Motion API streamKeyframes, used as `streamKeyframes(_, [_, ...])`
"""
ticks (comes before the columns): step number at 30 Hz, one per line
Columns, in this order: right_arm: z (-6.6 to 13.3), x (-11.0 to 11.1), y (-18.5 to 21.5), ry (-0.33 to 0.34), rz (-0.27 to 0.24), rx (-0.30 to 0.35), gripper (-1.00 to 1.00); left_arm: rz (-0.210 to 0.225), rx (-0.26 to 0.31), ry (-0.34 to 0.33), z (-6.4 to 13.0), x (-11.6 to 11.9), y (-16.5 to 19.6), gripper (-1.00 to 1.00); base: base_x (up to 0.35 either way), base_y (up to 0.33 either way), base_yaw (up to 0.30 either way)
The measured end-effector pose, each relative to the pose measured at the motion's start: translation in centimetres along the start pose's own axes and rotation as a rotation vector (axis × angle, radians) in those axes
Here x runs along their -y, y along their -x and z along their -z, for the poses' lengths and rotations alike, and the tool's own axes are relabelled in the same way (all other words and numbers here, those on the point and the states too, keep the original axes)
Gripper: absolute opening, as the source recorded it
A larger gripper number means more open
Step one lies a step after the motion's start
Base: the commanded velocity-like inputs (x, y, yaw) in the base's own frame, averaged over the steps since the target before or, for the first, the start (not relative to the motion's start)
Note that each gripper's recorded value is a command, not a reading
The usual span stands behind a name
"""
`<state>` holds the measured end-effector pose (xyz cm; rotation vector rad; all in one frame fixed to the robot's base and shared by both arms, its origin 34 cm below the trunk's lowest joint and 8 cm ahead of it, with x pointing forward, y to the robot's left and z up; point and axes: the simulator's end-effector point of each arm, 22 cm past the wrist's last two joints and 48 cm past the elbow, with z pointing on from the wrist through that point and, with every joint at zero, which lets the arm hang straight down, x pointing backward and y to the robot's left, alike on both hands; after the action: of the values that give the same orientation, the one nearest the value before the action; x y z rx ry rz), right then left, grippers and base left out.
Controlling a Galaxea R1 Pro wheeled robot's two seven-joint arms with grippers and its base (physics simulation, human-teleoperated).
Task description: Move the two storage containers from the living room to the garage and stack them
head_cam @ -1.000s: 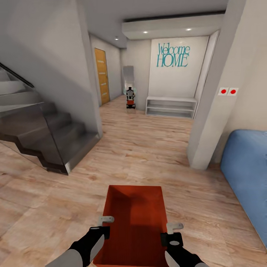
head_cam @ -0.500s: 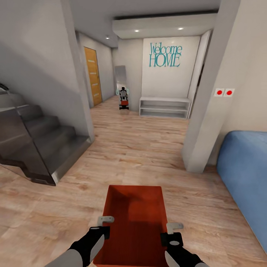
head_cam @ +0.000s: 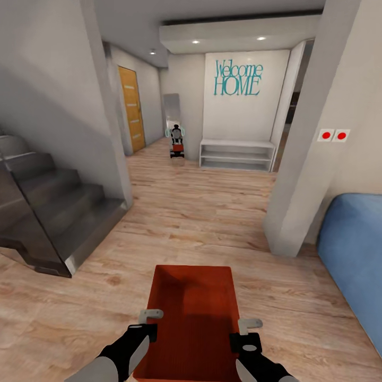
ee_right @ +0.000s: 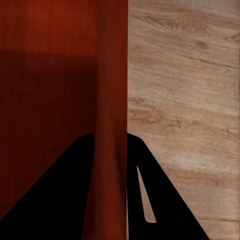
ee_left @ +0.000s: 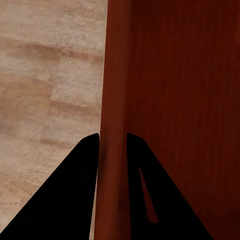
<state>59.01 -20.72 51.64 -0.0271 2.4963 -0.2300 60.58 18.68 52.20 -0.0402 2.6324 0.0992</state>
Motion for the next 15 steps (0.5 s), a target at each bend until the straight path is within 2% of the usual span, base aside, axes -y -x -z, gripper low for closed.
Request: streamKeyframes(15, [0.0, 0.0, 0.0, 0.0, 0.0, 0.0, -1.0, 0.0, 0.0, 0.0, 0.0, 0.0, 0.0, -1.0, 0.322, 0.0, 0.0])
